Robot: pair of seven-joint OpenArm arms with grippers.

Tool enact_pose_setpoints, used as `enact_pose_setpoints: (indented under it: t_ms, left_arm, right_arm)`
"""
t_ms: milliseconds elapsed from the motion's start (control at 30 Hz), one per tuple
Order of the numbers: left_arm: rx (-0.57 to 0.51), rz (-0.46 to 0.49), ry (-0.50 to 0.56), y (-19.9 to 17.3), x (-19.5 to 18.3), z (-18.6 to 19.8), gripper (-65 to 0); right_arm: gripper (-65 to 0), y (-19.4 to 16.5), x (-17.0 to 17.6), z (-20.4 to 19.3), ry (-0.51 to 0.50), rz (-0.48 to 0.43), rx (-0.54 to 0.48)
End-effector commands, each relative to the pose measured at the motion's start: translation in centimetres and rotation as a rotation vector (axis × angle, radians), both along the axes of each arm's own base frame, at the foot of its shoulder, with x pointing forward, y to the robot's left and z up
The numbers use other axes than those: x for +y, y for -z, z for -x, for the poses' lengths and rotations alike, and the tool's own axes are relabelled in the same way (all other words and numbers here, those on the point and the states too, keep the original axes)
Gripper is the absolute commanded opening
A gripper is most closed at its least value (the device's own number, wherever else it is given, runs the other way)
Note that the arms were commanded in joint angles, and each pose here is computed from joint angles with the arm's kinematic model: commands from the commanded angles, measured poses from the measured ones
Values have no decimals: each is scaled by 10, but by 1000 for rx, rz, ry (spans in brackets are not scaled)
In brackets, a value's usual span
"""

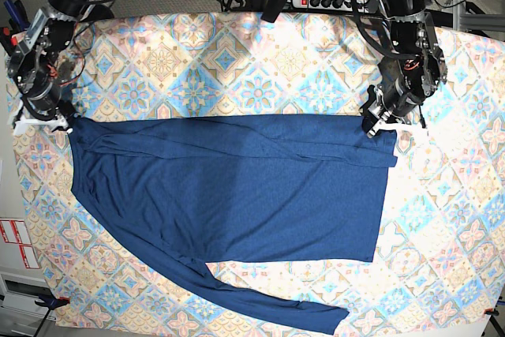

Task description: Fold the T-shirt properly

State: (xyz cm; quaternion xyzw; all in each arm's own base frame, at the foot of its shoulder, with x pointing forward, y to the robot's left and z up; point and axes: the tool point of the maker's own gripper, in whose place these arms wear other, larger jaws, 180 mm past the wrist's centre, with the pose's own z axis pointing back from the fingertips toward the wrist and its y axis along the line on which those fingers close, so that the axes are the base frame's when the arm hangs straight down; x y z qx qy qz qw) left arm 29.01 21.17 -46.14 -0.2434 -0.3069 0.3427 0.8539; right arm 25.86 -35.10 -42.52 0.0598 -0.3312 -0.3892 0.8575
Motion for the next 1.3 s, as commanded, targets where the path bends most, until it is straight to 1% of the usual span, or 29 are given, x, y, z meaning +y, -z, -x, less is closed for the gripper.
enact_pose_setpoints:
  t_ms: [0,67,167,433,767,933,1100,1167,1233,1267]
  left_arm:
    - [-36,-8,-2,-9,5,-7,-650]
    - [-33,-8,-2,-8,5,-6,-650]
    - [-30,-8,-2,-8,5,-5,-650]
    - [-28,-8,-2,-7,5,-4,-650]
    - [-28,-9,-1,-7,5,-4,-650]
    - [-28,-7,-2,-7,4,-4,-650]
    - [-27,-7,-1,-7,4,-4,-650]
    - [-27,-7,-1,-7,5,-4,-650]
    - [-27,-5,1,-7,4,-3,-650]
    - [-25,-5,1,-6,4,-2,-650]
  right_arm:
    - [-373,-13,-6,-10,-2,18,-42]
    - [-348,-4,-4,-6,2,-3,-23]
    - [-334,16,1,4,11,-53,31]
    - [-332,31,10,-14,34,-132,35]
    - [-334,41,25,-39,45,-220,34]
    - [-335,45,28,-54,66,-235,13]
    - [-337,54,37,-63,80,-278,21]
    - [-352,54,38,-65,80,-284,21]
    - [-400,54,38,-66,80,-284,20]
    - [-439,53,38,-66,79,-286,20]
